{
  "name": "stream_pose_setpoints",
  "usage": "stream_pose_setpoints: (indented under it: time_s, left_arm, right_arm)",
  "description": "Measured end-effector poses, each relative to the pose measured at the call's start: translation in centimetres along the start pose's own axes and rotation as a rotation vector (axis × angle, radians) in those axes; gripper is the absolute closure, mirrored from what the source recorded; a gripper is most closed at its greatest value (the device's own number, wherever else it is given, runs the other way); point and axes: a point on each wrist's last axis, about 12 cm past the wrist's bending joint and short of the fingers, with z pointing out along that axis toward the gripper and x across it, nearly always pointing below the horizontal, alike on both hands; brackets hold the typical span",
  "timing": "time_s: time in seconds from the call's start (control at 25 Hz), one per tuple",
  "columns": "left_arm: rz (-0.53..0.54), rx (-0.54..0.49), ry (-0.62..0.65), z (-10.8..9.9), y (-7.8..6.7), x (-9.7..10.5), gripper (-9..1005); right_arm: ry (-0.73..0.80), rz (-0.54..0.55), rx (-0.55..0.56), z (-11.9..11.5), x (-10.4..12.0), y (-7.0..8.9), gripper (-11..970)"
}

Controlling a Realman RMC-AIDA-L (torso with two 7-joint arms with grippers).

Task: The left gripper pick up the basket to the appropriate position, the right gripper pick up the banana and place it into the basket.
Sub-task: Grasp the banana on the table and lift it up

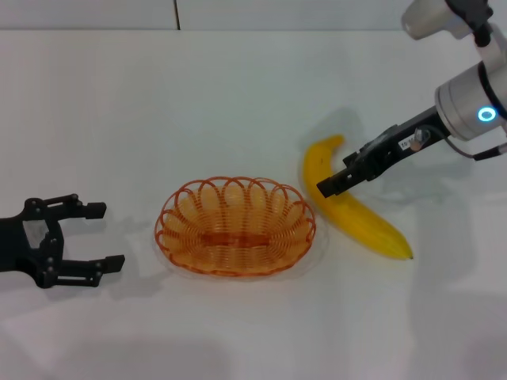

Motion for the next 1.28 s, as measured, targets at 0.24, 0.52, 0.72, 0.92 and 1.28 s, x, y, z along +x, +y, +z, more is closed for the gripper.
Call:
stream_pose_setpoints:
  time_s: [0.24, 0.52, 0.72, 0.92, 1.28]
  left_arm:
    - [0.005, 0.002, -0.001, 0.1, 0.1, -0.2, 90]
    - [0.006, 0.002, -0.001, 0.1, 0.1, -0.2, 90]
    - [0.007, 0.001, -0.003, 0.1, 0.2, -0.2, 90]
    - [0.007, -0.002, -0.004, 0.0, 0.2, -0.2, 90]
    - [0.014, -0.001, -0.012, 0.3, 0.4, -0.6, 90]
  right_arm:
    - [0.005, 0.034, 0.007, 0.4, 0.3, -0.2, 78]
    - [0.022, 0.055, 0.031, 0.8, 1.0, -0.6, 77]
    - [0.047, 0.064, 0.019, 1.5, 1.5, -0.5, 77]
    - [0.049, 0.066, 0.015, 1.6, 1.6, -0.5, 77]
    - [0.067, 0.082, 0.001, 2.3, 2.2, -0.4, 79]
